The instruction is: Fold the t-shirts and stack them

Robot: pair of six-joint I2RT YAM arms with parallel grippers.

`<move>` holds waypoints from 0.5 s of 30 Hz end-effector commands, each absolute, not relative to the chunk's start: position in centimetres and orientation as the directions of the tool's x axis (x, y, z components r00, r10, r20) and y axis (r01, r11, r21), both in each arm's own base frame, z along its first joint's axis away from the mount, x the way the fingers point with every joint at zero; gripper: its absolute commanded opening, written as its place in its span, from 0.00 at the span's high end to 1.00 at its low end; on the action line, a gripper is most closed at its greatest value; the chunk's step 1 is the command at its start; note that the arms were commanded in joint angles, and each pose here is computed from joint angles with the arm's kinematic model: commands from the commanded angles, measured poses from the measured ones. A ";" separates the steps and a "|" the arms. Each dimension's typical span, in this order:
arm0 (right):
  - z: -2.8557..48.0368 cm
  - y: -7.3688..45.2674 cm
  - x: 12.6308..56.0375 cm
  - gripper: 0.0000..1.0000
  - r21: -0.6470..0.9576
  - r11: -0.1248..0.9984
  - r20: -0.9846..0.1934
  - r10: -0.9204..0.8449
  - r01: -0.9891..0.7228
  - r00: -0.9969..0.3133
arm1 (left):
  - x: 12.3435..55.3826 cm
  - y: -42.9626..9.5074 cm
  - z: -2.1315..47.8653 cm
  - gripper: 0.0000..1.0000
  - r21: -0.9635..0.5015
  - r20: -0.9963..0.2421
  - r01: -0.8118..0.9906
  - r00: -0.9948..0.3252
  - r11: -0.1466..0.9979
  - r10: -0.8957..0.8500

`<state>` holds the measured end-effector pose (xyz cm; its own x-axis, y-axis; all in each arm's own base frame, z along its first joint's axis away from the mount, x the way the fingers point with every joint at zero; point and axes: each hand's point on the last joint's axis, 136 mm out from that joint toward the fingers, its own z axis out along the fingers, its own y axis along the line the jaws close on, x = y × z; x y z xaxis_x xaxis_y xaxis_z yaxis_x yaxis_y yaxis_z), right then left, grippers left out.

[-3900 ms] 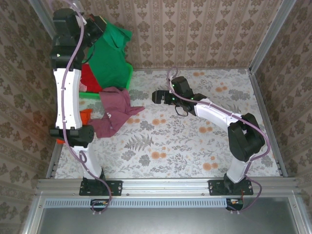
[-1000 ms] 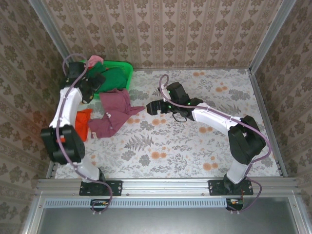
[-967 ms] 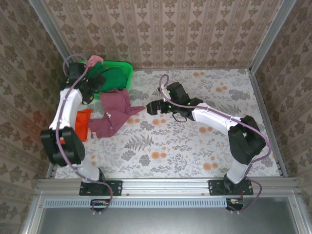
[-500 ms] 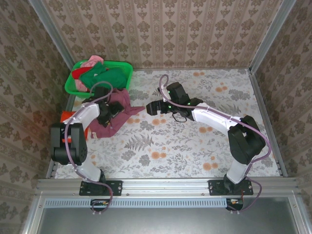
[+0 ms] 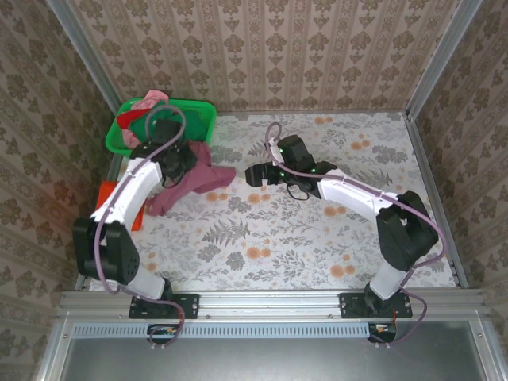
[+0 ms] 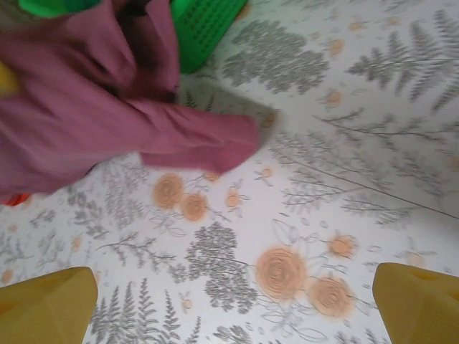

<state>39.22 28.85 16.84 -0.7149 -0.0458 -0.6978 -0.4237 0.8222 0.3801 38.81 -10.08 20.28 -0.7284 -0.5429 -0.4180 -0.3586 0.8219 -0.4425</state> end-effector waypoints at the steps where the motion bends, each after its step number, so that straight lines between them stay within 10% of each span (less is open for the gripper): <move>1: 18.5 25.2 40.3 0.00 0.334 0.880 -0.744 0.027 -0.337 -0.668 | 38.0 -10.0 27.8 1.00 -0.447 -0.558 -0.238 -0.680 0.863 -0.476; 15: 18.4 19.9 37.8 0.00 0.367 0.902 -0.743 0.138 -0.227 -0.655 | 36.0 -20.7 43.0 1.00 -0.611 -0.681 0.162 -0.607 0.775 -0.410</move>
<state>38.21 21.50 16.90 -0.6941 0.0934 -0.7138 -0.2615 0.8911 0.3709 36.68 -18.50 42.09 -0.5868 -0.4328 -0.6843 0.1123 0.7935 -0.5982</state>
